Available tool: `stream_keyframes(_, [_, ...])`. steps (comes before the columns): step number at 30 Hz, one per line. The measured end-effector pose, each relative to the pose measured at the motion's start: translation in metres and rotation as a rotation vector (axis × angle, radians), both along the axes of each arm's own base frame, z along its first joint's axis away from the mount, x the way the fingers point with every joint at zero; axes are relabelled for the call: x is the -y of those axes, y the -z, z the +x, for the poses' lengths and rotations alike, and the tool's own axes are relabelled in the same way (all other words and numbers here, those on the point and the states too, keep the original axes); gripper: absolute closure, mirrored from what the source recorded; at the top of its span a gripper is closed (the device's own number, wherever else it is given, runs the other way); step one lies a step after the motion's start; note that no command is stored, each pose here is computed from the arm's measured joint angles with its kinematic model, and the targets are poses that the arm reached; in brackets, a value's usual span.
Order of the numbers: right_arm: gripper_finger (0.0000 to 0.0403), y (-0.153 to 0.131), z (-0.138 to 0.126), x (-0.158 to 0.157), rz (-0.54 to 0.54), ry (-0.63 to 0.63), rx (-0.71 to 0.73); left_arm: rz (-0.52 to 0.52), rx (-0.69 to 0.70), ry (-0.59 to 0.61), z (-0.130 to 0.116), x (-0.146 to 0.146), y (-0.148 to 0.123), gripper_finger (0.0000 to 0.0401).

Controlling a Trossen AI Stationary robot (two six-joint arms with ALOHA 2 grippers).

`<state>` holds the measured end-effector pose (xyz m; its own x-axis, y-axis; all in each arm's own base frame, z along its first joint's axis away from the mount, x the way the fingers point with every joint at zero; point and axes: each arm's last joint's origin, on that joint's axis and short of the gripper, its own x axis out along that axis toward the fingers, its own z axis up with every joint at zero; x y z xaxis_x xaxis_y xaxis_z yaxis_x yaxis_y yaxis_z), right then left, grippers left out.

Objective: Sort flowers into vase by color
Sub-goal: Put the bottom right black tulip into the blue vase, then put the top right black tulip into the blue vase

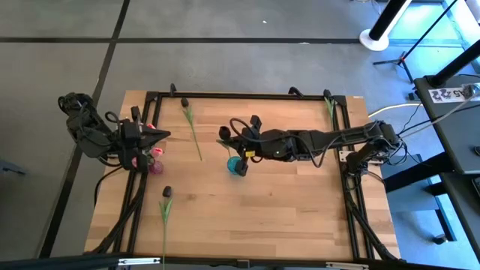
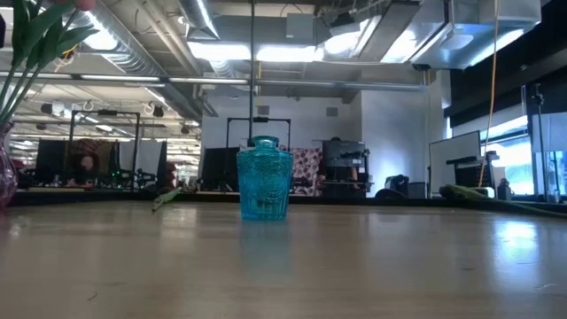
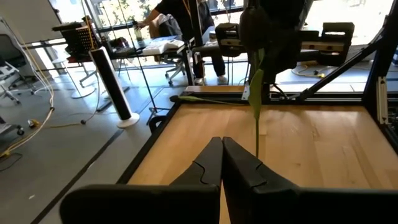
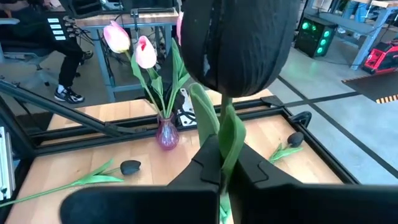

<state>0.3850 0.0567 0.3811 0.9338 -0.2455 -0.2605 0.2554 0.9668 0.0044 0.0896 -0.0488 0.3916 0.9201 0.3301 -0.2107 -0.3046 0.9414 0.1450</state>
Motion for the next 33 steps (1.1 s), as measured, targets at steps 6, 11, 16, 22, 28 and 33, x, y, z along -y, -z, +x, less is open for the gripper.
stream_keyframes(6, [0.0398, -0.006, -0.004, 0.001, 0.003, 0.000, 0.022, 0.000, 0.000, 0.000, 0.000, 0.000, 0.000, 0.0401])
stream_keyframes(11, [0.0397, -0.004, -0.003, 0.000, 0.009, -0.023, 0.006, 0.000, 0.000, 0.000, 0.000, 0.000, 0.000, 0.0401])
stream_keyframes(16, [0.0395, -0.001, -0.004, 0.000, 0.003, -0.018, -0.023, 0.000, 0.000, 0.000, 0.000, 0.000, 0.000, 0.0401])
stream_keyframes(22, [0.0372, 0.019, -0.005, 0.001, -0.002, 0.003, -0.142, 0.001, 0.003, -0.006, 0.000, 0.000, 0.000, 0.0401])
stream_keyframes(28, [0.0305, 0.031, -0.006, 0.001, 0.034, 0.026, -0.203, 0.002, 0.003, -0.006, 0.000, 0.000, 0.000, 0.0401])
stream_keyframes(33, [0.0231, 0.028, -0.013, 0.001, 0.054, -0.007, -0.250, 0.002, 0.003, -0.007, 0.000, 0.000, 0.000, 0.0401])
